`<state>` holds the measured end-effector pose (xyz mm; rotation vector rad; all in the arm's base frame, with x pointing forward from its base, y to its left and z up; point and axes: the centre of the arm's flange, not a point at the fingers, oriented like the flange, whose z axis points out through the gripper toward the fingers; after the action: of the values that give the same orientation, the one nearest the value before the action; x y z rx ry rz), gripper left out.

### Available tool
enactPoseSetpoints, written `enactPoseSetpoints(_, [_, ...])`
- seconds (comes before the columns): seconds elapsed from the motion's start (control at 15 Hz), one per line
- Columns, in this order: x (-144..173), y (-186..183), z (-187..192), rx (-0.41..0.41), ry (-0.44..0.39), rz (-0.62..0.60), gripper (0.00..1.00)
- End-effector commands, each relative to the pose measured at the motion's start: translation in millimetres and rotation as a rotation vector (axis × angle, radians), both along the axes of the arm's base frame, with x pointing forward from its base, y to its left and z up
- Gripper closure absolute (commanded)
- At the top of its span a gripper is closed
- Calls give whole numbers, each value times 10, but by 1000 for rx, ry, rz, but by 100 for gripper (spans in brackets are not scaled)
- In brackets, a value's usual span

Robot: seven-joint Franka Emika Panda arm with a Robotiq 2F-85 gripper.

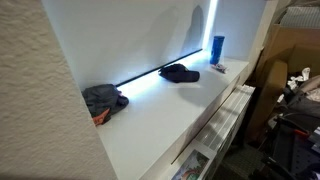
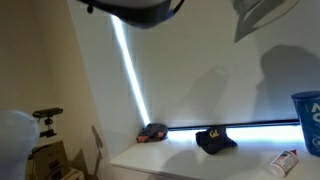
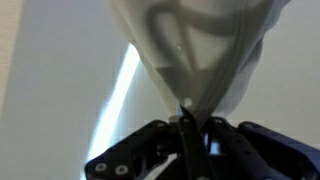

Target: Put the grey cap at the edge on top of the blue thing

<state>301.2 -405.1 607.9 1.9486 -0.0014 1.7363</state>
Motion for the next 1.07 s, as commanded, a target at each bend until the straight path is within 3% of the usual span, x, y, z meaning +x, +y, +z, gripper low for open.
enactPoseSetpoints(0.0, [174, 476, -207, 16, 22, 164, 98])
enactPoseSetpoints(0.2, [407, 966, -90, -35, 102, 189, 98])
enactPoseSetpoints(0.4, [622, 1287, 130, -98, 215, 135, 98])
enactPoseSetpoints(0.67, [831, 1468, 497, -144, 340, 16, 98])
enactPoseSetpoints(1.0, [1046, 1473, 934, -115, 476, -83, 98])
